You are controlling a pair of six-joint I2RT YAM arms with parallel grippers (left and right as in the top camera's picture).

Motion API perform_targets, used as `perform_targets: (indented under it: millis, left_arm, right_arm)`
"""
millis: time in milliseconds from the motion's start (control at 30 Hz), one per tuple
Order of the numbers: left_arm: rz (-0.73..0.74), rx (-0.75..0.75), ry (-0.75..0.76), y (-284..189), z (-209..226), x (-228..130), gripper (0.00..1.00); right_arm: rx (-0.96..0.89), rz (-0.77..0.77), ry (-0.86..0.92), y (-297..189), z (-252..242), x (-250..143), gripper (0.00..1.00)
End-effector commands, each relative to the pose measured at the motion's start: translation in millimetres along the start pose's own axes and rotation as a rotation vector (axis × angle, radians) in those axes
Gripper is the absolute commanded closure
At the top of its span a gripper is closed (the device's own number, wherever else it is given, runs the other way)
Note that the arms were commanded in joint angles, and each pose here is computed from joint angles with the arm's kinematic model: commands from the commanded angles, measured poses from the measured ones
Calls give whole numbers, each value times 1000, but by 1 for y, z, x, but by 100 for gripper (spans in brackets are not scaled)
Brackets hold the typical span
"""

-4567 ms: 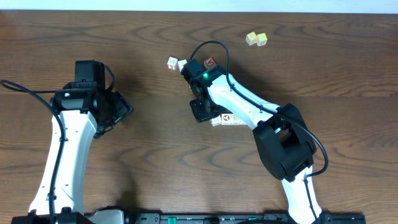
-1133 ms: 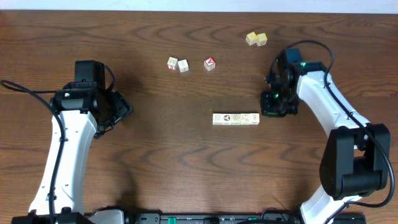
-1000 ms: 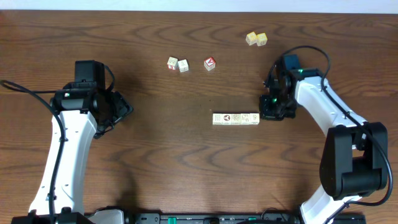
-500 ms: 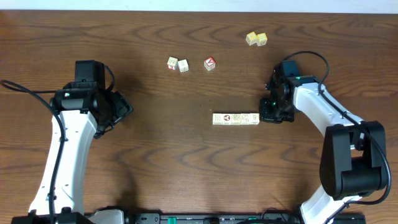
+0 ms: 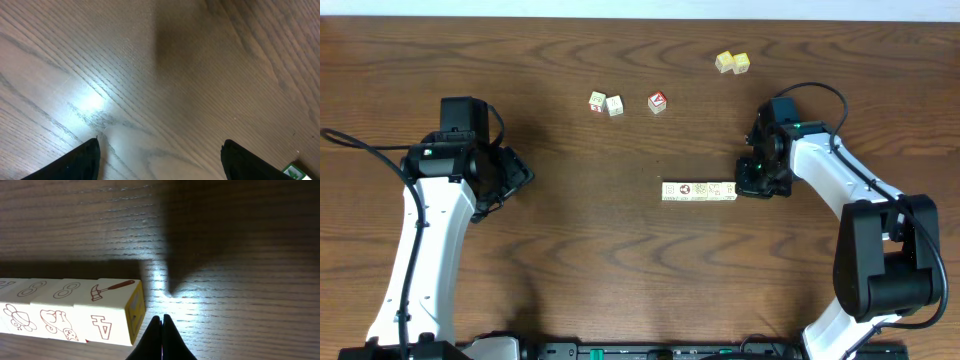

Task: Lift 5 blocks
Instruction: 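Lower the right gripper beside the yellow-edged hammer block at the right end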

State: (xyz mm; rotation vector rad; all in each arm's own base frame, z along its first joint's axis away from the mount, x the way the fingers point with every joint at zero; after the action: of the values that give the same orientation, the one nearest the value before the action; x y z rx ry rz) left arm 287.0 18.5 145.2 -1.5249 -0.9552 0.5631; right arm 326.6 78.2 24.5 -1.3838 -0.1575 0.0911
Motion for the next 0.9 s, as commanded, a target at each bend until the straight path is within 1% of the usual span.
perform_targets:
  millis: [0, 867]
  left_arm:
    - [-23, -14, 1, -7, -2, 5, 22]
    - [-23, -14, 1, -7, -2, 5, 22]
  right_arm:
    - [14, -2, -5, -1, 8, -1, 99]
    - [41, -2, -14, -1, 12, -1, 99]
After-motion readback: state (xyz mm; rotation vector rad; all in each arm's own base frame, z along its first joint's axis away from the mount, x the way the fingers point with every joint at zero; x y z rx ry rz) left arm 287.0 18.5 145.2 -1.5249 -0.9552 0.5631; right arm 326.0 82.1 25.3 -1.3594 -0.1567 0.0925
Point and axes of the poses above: each gripper's point midway between its finger pads, its own y axis out along the fingers, its own z axis along the line the jaws close on, x = y × z, the point moved 1 cm from there along -y, back along the fingers, and after that the axes turned 15 degrees about -y, right-handed, at the moved point
